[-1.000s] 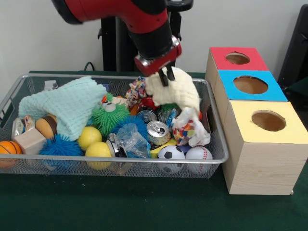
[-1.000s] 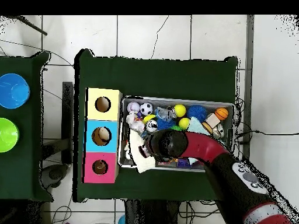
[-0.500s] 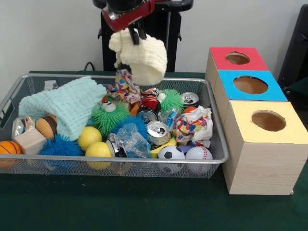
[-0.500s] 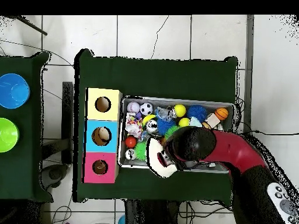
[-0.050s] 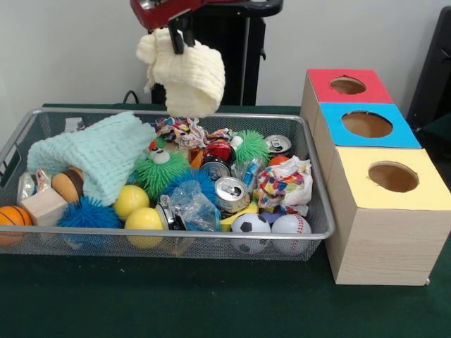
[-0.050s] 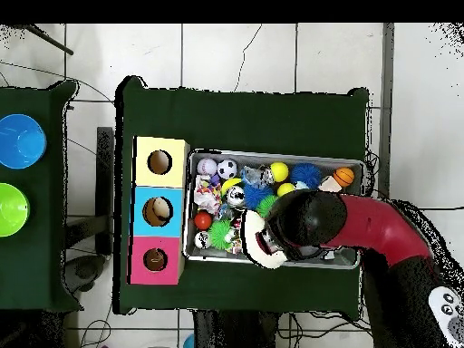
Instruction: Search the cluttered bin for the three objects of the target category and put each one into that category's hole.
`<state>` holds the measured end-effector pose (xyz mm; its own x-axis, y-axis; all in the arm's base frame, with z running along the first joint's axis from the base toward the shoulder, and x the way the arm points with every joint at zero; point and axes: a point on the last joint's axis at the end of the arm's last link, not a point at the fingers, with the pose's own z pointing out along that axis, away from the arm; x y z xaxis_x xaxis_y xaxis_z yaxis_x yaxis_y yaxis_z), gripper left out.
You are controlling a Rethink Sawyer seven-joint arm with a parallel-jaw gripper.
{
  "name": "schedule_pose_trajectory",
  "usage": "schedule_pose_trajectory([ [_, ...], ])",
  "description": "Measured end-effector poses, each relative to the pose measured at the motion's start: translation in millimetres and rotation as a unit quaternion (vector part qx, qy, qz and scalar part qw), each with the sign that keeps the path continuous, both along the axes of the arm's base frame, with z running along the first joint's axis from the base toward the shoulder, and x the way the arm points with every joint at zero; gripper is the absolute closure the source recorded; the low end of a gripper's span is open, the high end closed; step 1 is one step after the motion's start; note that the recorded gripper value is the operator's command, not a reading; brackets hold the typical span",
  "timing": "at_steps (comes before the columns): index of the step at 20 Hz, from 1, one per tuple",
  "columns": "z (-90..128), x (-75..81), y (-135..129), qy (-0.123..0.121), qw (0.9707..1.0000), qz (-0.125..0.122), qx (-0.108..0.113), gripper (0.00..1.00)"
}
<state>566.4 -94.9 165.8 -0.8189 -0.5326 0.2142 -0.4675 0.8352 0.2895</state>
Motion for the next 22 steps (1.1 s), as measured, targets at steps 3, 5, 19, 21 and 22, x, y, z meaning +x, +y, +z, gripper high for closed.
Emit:
schedule_pose_trajectory([
  [3, -6, 3.7, -11, -0.007, 0.9996, 0.015, -0.021, 1.0],
  [5, -8, 5.7, -16, -0.011, 0.9993, 0.022, -0.029, 1.0],
  [19, -21, 43.8, -52, -0.086, 0.9914, 0.049, -0.086, 1.0],
  [21, -25, 53.5, -57, -0.108, 0.9879, 0.055, -0.096, 0.0],
  [22, -26, 54.0, -57, -0.109, 0.9878, 0.056, -0.096, 0.0],
])
